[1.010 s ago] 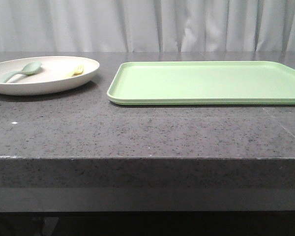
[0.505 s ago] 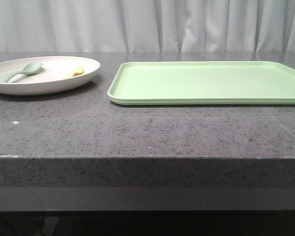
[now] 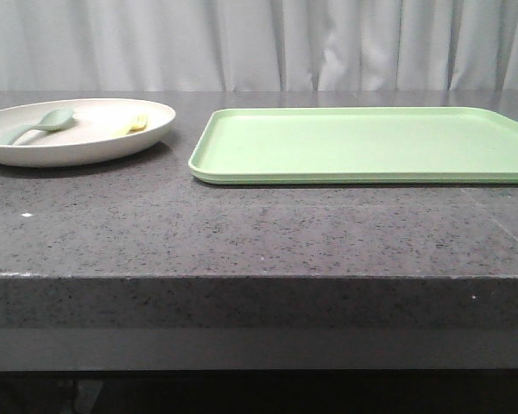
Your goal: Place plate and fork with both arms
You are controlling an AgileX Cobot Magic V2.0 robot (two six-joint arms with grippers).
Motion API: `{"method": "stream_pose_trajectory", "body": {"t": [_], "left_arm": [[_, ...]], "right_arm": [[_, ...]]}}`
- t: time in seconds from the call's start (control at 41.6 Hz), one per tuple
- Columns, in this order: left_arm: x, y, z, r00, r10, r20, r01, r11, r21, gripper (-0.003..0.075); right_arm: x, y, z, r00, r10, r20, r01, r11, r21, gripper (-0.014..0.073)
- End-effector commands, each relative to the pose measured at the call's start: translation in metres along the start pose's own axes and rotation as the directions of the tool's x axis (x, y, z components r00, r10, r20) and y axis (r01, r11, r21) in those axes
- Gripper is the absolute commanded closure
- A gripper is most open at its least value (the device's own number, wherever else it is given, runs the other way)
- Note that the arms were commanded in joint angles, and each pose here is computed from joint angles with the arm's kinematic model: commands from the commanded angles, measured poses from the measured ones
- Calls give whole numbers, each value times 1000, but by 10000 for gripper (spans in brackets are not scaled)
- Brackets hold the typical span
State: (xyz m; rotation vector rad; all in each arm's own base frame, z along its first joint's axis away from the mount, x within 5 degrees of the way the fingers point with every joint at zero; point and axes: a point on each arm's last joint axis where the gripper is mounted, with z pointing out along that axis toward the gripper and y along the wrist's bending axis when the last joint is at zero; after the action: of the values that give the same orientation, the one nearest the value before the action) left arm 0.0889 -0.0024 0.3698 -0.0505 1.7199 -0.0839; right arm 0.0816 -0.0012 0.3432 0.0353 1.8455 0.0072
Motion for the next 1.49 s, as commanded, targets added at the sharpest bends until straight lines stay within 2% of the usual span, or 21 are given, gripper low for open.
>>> {"method": "stream_pose_trajectory", "body": {"t": [0.0, 0.072, 0.144, 0.192, 0.265, 0.289, 0.337, 0.385, 0.433, 0.842, 1.226, 1.323, 1.467], "left_arm": [[-16, -2, -2, 995, -4, 95, 3, 1000, 13, 738], [-16, -2, -2, 996, -8, 91, 7, 1000, 15, 737], [-16, -2, -2, 996, -6, 91, 4, 1000, 14, 694], [-16, -1, -2, 996, 15, 92, -16, 1000, 3, 608], [-16, 0, -2, 994, 57, 93, -55, 998, -17, 405], [-16, 1, -2, 993, 70, 93, -68, 997, -24, 347], [-16, 1, -2, 993, 72, 93, -70, 997, -25, 209], [-16, 1, -2, 993, 70, 93, -68, 997, -24, 127], [-16, 1, -2, 993, 68, 93, -66, 998, -23, 92], [-16, 1, -2, 993, 67, 94, -65, 998, -22, 166], [0, 2, 9, 997, 61, 57, -60, 998, -18, 263], [-2, 2, 12, 998, 61, 34, -60, 998, -20, 271], [-14, 2, 25, 994, 78, -82, -82, 996, -37, 271]], "right_arm": [[-16, 0, -2, 996, -12, 91, 11, 1000, 7, 662], [-16, 0, -2, 996, -12, 90, 11, 1000, 7, 659], [-15, 0, -2, 996, -11, 83, 10, 1000, 7, 593], [-15, 0, -2, 997, -11, 79, 10, 1000, 7, 493], [-15, 0, -2, 997, -13, 74, 13, 1000, 8, 310], [-15, 0, -2, 997, -13, 74, 13, 1000, 8, 224], [-15, 0, -2, 997, -13, 74, 13, 1000, 8, 140], [-15, 0, -2, 997, -13, 74, 13, 1000, 8, 74], [-15, 0, -2, 997, -13, 74, 13, 1000, 8, 41], [-15, 0, -2, 997, -13, 74, 13, 1000, 8, 35], [-14, 0, -2, 997, -13, 72, 13, 1000, 8, 35], [-14, 0, -2, 997, -13, 72, 13, 1000, 8, 35], [-14, 0, -2, 997, -13, 72, 13, 1000, 8, 35]]}}
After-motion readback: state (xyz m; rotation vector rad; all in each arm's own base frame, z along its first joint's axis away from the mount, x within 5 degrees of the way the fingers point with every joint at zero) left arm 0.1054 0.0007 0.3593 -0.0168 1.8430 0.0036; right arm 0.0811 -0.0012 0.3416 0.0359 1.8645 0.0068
